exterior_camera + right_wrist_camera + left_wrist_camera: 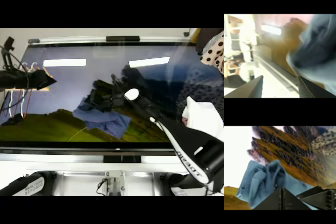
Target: Fold the shirts.
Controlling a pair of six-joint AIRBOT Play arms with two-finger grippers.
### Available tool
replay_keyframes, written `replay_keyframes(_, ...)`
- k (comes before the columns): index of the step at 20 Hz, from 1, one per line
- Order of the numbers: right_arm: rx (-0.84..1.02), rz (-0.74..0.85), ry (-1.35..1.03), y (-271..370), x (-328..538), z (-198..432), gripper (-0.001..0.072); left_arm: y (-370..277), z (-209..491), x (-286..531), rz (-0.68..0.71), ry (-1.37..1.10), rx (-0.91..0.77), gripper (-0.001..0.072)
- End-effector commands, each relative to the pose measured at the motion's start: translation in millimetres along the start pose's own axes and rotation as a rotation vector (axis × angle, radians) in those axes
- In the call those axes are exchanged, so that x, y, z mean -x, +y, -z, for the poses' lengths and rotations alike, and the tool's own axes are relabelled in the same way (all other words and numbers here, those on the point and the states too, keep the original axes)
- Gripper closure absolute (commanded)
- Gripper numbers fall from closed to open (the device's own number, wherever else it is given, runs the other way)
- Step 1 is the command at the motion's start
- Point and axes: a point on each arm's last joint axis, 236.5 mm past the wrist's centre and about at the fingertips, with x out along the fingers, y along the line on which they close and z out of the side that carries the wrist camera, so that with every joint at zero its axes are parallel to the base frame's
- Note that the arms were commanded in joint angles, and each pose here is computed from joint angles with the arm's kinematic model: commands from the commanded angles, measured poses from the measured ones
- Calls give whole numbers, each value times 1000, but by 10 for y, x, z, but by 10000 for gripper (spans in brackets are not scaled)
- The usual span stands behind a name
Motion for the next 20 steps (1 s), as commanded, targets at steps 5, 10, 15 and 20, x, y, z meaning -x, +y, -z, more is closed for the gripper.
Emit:
replay_keyframes(5,115,350,110,-799,955,-122,155,82,119,-77,-6,29,-3,672)
replay_keyframes(10,-84,826,333,-2058,2034,543,155,117,104,-62,-12,23,0,672)
replay_keyframes(15,-229,588,192,-2120,1422,707,155,117,104,-62,-12,23,0,672)
replay_keyframes(20,-159,557,52,-2021,1145,465,155,117,102,-62,-11,23,0,672)
